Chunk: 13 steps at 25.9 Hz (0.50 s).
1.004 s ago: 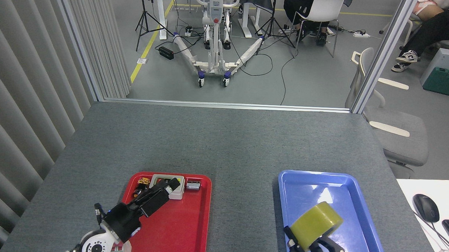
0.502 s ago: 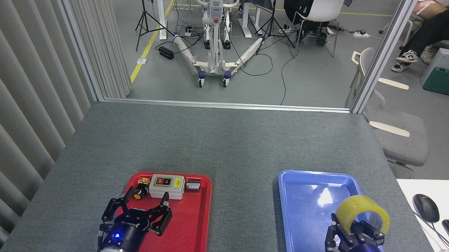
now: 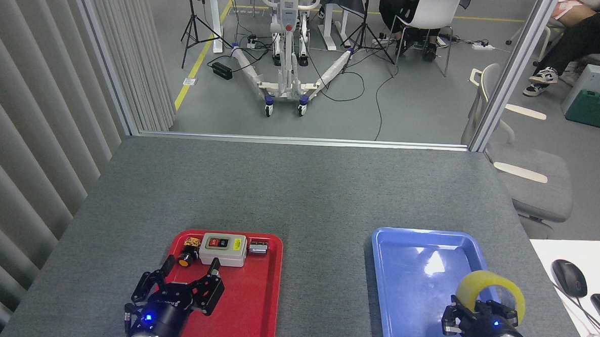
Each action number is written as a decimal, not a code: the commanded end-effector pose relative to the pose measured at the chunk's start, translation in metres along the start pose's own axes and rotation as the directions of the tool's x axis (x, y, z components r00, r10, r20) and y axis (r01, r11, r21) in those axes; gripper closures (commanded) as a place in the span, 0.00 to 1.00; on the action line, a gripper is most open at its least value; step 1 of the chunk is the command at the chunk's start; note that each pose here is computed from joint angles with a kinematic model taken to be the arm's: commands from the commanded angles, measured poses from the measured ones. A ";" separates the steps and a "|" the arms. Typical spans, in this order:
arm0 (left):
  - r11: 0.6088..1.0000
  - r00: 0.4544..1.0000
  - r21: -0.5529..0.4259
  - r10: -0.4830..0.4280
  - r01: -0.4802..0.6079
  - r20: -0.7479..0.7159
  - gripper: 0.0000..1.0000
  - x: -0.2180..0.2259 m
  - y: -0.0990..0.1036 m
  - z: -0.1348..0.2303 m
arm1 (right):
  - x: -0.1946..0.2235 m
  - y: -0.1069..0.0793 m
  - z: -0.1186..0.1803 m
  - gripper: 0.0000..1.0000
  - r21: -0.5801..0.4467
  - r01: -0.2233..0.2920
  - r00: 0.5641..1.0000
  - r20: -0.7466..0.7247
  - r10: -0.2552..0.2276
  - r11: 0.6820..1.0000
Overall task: Place and move tape with both arms
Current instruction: 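Lower the tape into the blue tray with the right gripper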
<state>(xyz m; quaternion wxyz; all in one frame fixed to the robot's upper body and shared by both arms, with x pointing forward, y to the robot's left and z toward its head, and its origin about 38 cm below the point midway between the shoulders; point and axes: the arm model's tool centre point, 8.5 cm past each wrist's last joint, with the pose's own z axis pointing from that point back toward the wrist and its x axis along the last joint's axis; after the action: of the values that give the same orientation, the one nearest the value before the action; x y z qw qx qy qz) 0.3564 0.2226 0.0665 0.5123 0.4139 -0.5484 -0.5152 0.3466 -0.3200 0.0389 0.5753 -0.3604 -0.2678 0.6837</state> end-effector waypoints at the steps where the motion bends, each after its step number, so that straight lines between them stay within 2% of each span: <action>1: 0.998 0.998 0.021 -0.059 0.059 -0.012 0.00 -0.004 -0.002 0.005 | 0.005 0.003 -0.001 0.57 0.009 0.007 1.000 0.012 -0.007 1.000; 8: 0.996 0.997 0.062 -0.064 0.066 -0.033 0.00 -0.012 0.001 0.009 | 0.016 0.007 -0.002 0.18 0.011 0.016 0.999 0.032 -0.016 1.000; 13: 0.996 0.997 0.057 -0.066 0.068 -0.031 0.00 -0.013 -0.001 0.010 | 0.019 0.010 -0.001 0.13 0.012 0.021 0.999 0.039 -0.021 1.000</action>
<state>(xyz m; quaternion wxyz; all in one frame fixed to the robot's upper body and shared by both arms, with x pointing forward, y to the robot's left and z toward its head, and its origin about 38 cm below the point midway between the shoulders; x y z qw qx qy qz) 0.3485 0.2358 0.0648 0.4910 0.4533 -0.5414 -0.5101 0.3418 -0.3051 0.0293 0.5780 -0.3431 -0.2770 0.6866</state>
